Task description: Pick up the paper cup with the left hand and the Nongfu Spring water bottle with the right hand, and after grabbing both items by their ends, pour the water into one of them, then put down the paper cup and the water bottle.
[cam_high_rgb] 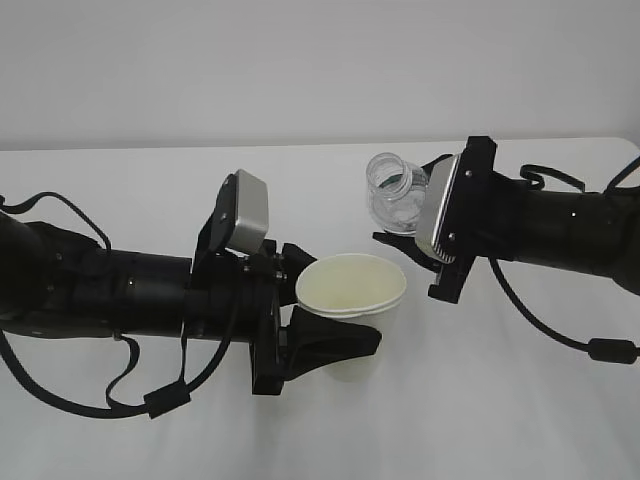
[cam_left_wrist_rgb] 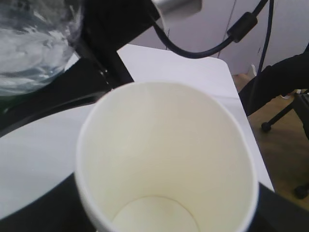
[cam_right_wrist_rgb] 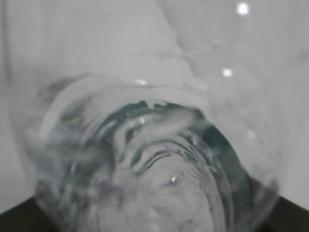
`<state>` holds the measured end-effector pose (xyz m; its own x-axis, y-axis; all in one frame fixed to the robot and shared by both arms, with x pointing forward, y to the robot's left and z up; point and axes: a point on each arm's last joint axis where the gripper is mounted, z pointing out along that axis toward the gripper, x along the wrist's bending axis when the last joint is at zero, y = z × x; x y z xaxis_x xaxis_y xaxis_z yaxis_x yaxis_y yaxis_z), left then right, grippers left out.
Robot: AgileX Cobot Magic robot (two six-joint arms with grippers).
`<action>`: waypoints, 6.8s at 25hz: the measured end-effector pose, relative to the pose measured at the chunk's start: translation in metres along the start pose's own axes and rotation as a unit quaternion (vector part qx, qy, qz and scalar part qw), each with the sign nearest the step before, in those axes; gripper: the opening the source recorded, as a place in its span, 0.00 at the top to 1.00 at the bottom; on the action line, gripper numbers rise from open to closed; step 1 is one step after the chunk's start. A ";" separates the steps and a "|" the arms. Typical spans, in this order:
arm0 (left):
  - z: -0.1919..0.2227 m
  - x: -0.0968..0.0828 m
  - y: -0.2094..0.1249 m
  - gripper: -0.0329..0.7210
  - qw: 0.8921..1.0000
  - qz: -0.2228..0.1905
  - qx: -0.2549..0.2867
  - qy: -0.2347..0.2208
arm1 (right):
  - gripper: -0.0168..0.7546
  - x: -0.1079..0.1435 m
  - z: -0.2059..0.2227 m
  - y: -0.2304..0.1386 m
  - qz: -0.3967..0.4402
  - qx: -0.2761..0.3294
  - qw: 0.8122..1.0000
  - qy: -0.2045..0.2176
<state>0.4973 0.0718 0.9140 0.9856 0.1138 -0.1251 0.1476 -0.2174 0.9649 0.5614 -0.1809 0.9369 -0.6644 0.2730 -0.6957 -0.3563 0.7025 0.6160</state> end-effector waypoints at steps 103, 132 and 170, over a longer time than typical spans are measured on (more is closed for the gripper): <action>0.000 -0.001 0.000 0.38 0.998 0.069 0.001 -0.007 | 0.35 -0.018 -0.001 0.019 -0.343 -0.051 0.929 -0.132; 0.001 -0.002 0.000 0.38 0.998 0.063 -0.012 -0.012 | 0.35 -0.018 -0.001 0.019 -0.364 -0.046 0.921 -0.134; 0.001 0.002 0.001 0.38 0.998 0.058 -0.019 0.008 | 0.35 -0.019 -0.001 0.020 -0.374 -0.051 0.915 -0.143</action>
<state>0.4993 0.0711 0.9148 0.9944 0.1054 -0.0094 0.0296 -0.1922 0.9809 0.5658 -0.1728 0.9630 -0.0155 -0.0881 -0.9960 -0.7097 0.7026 -0.0511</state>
